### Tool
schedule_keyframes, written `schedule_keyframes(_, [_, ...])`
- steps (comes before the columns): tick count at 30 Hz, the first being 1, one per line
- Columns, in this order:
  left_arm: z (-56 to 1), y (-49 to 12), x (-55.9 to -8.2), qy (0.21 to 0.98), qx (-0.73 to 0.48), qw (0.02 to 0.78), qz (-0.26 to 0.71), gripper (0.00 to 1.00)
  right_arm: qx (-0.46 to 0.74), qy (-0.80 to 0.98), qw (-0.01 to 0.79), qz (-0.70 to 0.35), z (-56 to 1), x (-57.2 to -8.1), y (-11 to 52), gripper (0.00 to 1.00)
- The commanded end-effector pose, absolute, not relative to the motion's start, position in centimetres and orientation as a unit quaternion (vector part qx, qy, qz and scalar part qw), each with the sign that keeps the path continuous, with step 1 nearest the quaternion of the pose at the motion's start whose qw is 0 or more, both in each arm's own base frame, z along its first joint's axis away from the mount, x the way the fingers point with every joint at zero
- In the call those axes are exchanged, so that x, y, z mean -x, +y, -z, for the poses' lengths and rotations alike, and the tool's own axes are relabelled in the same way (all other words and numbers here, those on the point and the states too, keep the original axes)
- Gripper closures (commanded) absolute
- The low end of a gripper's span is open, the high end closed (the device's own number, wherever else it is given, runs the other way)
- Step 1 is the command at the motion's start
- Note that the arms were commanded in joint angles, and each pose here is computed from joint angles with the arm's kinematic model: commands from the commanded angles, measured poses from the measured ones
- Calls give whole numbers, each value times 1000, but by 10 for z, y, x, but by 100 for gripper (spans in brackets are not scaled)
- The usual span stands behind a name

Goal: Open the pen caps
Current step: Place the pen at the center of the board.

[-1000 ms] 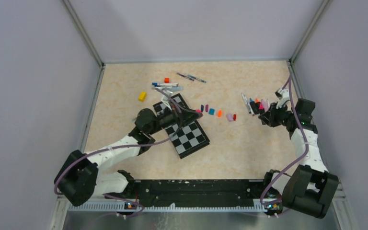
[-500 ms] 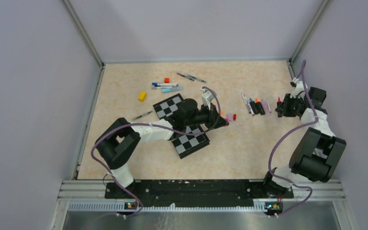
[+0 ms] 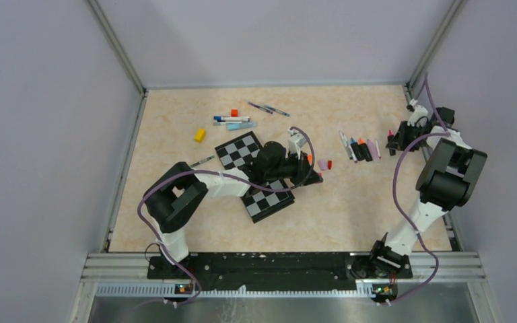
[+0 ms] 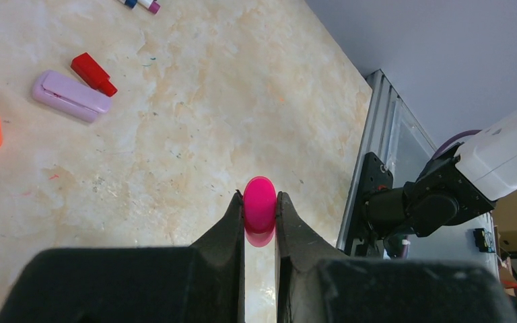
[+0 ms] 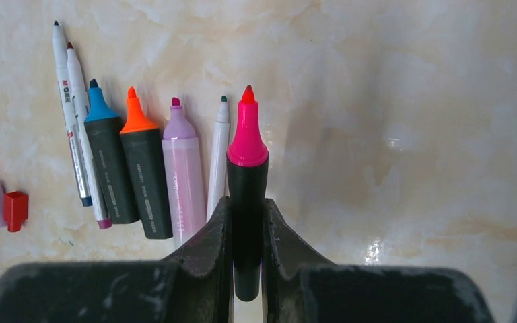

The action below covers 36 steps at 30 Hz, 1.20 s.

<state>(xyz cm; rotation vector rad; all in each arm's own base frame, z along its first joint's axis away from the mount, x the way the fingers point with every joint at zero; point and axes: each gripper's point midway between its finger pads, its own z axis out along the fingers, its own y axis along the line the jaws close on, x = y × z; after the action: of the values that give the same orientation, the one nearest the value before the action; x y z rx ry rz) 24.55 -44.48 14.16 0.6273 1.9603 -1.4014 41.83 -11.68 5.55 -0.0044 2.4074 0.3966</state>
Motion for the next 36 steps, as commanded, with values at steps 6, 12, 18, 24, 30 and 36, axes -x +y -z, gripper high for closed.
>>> schedule_keyframes(6, [-161, -453, -253, 729, -242, 344, 539, 100, -2, 921, 332, -203, -49, -431, -111, 88])
schedule_keyframes(12, [-163, -451, -252, 731, -243, 347, 535, 100, -7, 920, 326, -217, -46, -431, -108, 80])
schedule_keyframes(18, [-167, -451, -247, 731, -244, 349, 533, 100, -4, 918, 330, -221, -54, -430, -106, 69])
schedule_keyframes(24, [-170, -451, -242, 732, -244, 353, 530, 100, 4, 916, 343, -210, -69, -429, -107, 66])
schedule_keyframes(30, [-172, -455, -242, 734, -247, 359, 521, 100, 21, 910, 366, -195, -91, -425, -105, 63])
schedule_keyframes(36, [-174, -462, -243, 737, -252, 366, 509, 100, 37, 902, 383, -195, -109, -414, -97, 62])
